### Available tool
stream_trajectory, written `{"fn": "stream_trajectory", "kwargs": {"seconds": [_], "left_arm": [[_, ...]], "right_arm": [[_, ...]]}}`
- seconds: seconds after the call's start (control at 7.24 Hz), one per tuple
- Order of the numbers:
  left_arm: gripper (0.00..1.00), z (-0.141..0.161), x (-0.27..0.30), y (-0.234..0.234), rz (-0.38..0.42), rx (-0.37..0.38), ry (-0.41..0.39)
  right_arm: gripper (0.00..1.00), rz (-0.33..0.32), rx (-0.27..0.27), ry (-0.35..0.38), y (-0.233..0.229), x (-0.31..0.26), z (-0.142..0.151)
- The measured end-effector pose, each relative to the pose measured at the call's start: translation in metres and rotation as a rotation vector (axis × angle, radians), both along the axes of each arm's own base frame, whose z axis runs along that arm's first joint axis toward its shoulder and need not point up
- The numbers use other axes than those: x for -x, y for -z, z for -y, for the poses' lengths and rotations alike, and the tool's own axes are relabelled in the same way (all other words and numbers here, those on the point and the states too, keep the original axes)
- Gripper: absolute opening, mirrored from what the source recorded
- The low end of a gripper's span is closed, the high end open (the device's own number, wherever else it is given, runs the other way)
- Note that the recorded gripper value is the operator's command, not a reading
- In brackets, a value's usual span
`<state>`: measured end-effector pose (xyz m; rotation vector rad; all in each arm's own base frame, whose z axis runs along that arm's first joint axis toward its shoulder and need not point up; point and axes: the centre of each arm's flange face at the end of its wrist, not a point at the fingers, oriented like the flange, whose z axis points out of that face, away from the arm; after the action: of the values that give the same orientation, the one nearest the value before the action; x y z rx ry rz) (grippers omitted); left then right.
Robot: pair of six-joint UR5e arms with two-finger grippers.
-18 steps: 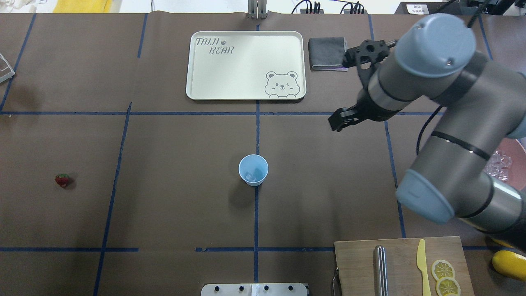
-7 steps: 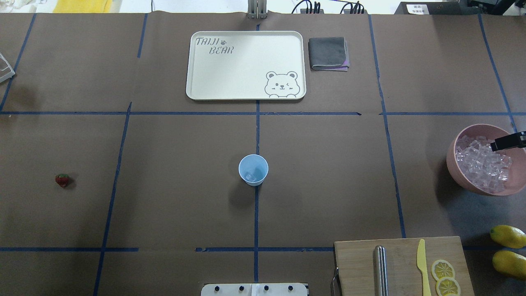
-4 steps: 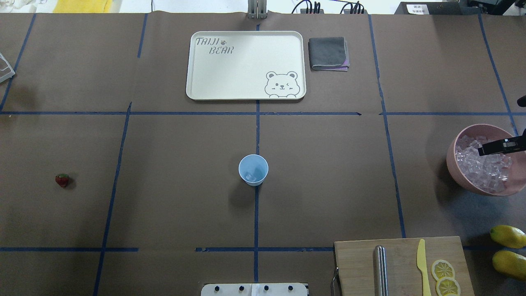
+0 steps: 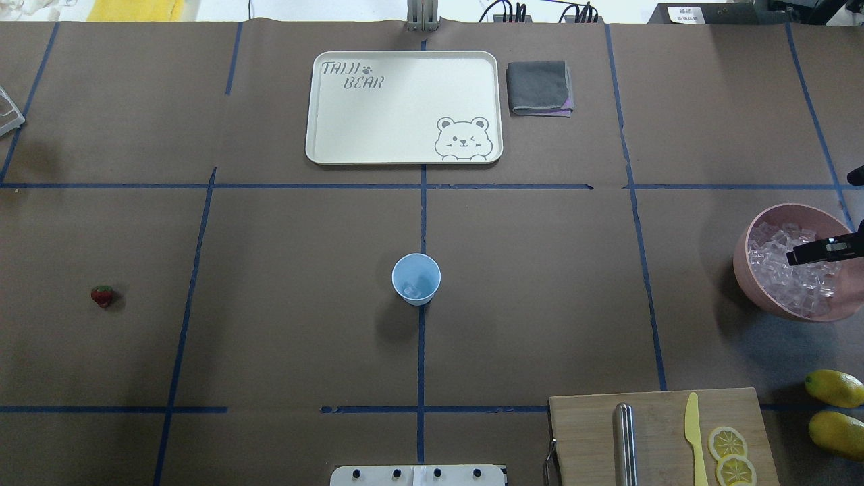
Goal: Put ice and strawberries in cup
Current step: 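Lower the right gripper into the bowl and grasp another ice cube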
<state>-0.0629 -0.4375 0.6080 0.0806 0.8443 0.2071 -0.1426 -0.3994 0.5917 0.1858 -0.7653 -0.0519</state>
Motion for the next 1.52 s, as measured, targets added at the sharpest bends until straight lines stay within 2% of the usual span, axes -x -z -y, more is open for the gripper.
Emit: {"fn": "stream_trajectory", "kwargs": {"seconds": [0.14, 0.28, 0.41, 0.55, 0.69, 1.11, 1.52], "left_arm": [[1.0, 0.0, 0.0, 0.001, 0.0, -0.003, 0.0], [1.0, 0.0, 0.0, 0.001, -0.001, -0.004, 0.0], [1.0, 0.0, 0.0, 0.001, -0.001, -0.004, 0.0], [1.0, 0.0, 0.0, 0.001, -0.001, -0.003, 0.0], [1.0, 0.0, 0.0, 0.001, -0.002, -0.002, 0.0], [1.0, 0.0, 0.0, 0.001, -0.002, -0.003, 0.0], [1.0, 0.0, 0.0, 0.0, -0.002, -0.001, 0.0]], "right_arm": [[0.62, -0.006, -0.001, -0.001, -0.001, 0.0, -0.001], [0.35, -0.008, -0.002, 0.0, -0.002, 0.0, -0.001], [0.16, -0.01, -0.003, 0.003, -0.002, 0.001, -0.001], [0.07, -0.01, -0.004, 0.004, -0.002, 0.002, -0.001], [0.04, -0.011, -0.005, 0.005, -0.002, 0.002, -0.001], [0.02, -0.007, -0.017, 0.007, 0.003, 0.002, 0.0], [0.02, 0.02, -0.047, -0.015, 0.034, -0.007, 0.005]]}}
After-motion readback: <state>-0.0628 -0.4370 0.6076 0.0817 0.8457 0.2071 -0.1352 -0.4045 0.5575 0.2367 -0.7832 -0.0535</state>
